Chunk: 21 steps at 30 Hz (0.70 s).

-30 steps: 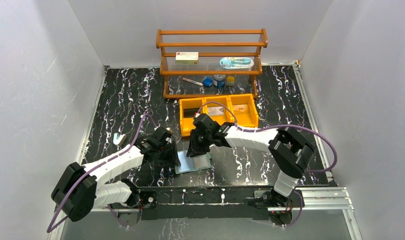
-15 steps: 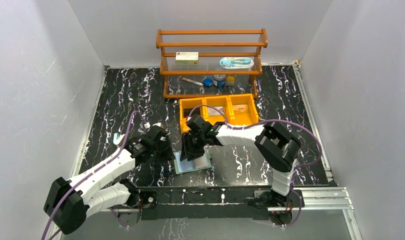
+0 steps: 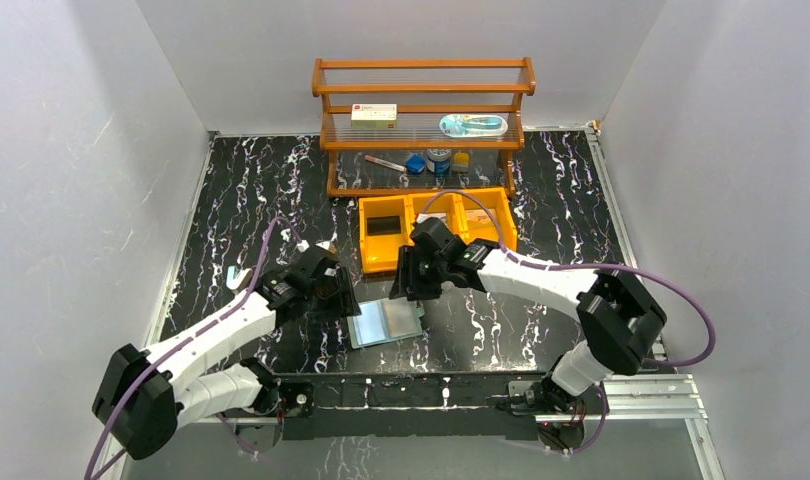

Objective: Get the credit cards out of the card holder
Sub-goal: Remove the credit card from the card holder.

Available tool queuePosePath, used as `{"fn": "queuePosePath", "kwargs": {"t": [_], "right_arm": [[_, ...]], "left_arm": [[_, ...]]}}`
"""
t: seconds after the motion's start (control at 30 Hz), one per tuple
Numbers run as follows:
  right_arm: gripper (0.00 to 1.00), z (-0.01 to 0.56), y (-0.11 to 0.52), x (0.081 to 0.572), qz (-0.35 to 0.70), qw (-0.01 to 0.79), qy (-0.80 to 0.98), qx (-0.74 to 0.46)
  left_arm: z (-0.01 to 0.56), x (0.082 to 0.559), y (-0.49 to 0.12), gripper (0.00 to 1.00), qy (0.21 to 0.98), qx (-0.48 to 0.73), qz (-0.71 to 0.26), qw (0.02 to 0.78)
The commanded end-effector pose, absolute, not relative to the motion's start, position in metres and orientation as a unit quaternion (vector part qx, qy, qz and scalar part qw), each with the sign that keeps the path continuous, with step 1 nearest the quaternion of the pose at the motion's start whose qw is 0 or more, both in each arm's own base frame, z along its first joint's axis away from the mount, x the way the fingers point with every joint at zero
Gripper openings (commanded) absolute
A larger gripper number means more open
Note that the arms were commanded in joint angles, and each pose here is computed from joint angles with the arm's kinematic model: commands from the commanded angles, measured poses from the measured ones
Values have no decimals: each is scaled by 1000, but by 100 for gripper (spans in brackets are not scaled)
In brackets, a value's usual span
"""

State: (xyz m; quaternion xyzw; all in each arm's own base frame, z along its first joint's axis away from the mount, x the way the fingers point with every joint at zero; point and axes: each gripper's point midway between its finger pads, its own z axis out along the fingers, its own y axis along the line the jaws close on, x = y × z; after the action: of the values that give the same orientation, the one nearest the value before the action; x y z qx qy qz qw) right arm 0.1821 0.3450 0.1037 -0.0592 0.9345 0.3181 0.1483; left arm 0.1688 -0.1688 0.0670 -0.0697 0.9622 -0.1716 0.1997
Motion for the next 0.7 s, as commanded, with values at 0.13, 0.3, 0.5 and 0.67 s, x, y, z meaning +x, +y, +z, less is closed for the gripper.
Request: {"fn": "queuePosePath", "kwargs": {"t": [0.13, 0.3, 0.5, 0.67], "right_arm": [[53, 77, 334, 175, 292, 110, 949, -41], [52, 66, 334, 173, 283, 97, 953, -37], [52, 49, 329, 169, 264, 81, 960, -32], [46, 43, 330, 167, 265, 73, 961, -33]], "left_arm": [[54, 163, -184, 49, 968, -47, -190, 154], [47, 158, -185, 48, 972, -43, -187, 138], [43, 154, -184, 46, 973, -41, -186, 128], [40, 151, -184, 43, 974, -38, -186, 122]]}}
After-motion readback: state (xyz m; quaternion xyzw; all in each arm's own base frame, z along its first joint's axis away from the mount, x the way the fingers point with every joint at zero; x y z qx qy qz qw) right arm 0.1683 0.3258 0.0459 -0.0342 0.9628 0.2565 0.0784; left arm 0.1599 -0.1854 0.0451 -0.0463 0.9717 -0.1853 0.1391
